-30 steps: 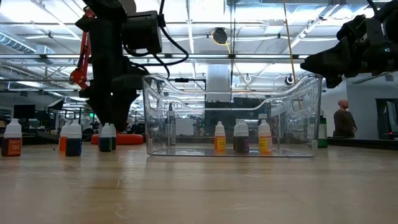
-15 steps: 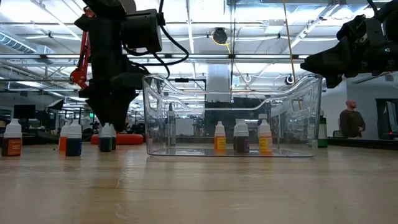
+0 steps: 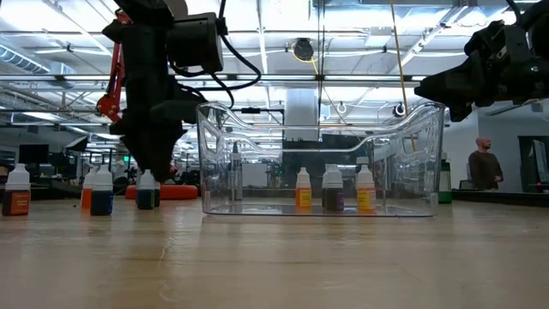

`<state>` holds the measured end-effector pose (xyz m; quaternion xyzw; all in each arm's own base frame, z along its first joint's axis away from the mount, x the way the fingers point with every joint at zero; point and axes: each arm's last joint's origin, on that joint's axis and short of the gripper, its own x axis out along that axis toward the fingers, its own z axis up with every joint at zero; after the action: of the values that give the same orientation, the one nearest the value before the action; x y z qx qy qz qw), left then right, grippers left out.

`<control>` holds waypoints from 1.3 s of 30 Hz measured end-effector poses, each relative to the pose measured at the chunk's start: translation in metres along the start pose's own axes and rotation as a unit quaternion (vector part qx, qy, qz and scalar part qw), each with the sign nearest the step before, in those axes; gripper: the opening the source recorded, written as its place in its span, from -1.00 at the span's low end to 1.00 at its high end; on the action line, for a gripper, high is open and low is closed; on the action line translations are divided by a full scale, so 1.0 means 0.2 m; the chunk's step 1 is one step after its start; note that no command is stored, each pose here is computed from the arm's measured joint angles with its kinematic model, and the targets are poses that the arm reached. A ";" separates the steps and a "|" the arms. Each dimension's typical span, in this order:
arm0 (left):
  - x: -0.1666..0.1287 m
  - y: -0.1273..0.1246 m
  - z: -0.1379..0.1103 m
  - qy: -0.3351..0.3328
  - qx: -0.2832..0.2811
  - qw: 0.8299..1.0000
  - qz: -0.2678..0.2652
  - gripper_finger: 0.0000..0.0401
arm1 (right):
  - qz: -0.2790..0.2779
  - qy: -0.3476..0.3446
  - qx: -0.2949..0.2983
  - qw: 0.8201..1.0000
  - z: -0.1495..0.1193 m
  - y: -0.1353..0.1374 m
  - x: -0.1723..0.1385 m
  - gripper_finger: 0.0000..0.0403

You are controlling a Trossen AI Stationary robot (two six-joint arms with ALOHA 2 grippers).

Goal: Pick & Place food coloring
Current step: Put the top small red food coloring bottle into the transparent bin

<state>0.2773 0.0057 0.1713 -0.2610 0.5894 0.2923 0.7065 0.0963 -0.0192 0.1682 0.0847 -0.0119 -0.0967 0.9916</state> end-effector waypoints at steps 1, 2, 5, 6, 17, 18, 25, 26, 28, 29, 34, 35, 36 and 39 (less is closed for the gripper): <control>0.00 0.00 0.00 0.001 0.000 1.000 0.001 -0.41 | 0.000 0.000 0.000 1.000 0.00 0.00 0.00 -0.56; 0.00 0.00 0.00 0.001 0.000 1.000 0.001 -0.39 | 0.000 0.000 0.000 1.000 0.00 0.00 0.00 -0.56; 0.02 0.01 -0.02 0.006 0.000 1.000 0.006 -0.35 | 0.000 0.000 0.000 1.000 0.00 0.00 0.00 -0.56; 0.03 0.02 -0.03 0.010 0.001 1.000 0.009 -0.33 | 0.000 0.000 0.000 1.000 0.00 0.00 0.00 -0.56; 0.05 0.02 -0.03 0.002 0.004 1.000 0.002 -0.29 | 0.000 0.000 0.000 1.000 0.00 0.00 0.00 -0.56; 0.05 0.02 -0.03 0.002 0.004 1.000 0.002 -0.30 | 0.000 0.000 0.000 1.000 0.00 0.00 0.00 -0.56; 0.05 0.02 -0.03 0.002 0.004 1.000 0.002 -0.34 | 0.000 0.000 0.000 1.000 0.00 0.00 0.00 -0.56; 0.05 0.02 -0.03 0.002 0.004 1.000 0.002 -0.33 | 0.000 0.000 0.000 1.000 0.00 0.00 0.00 -0.56; 0.05 0.02 -0.02 0.002 0.006 1.000 0.002 -0.34 | 0.000 0.000 0.000 1.000 0.00 0.00 0.00 -0.56; 0.05 0.02 -0.02 0.002 0.009 1.000 0.002 -0.34 | 0.000 0.000 0.000 1.000 0.00 0.00 0.00 -0.56; 0.05 0.04 -0.01 0.007 0.006 1.000 -0.001 -0.36 | 0.000 0.000 0.000 1.000 0.00 0.00 0.00 -0.56; 0.05 0.04 -0.01 0.008 0.007 1.000 -0.003 -0.36 | 0.000 0.000 0.000 1.000 0.00 0.00 0.00 -0.56; 0.05 0.04 -0.01 0.010 0.007 1.000 -0.004 -0.37 | 0.000 0.000 0.000 1.000 0.00 0.00 0.00 -0.56; 0.05 0.05 0.00 0.011 0.008 1.000 -0.005 -0.37 | 0.000 0.000 0.000 1.000 0.00 0.00 0.00 -0.56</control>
<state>0.2715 0.0132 0.1610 -0.2615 0.5981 0.2812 0.7035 0.0963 -0.0192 0.1681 0.0847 -0.0117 -0.0967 0.9916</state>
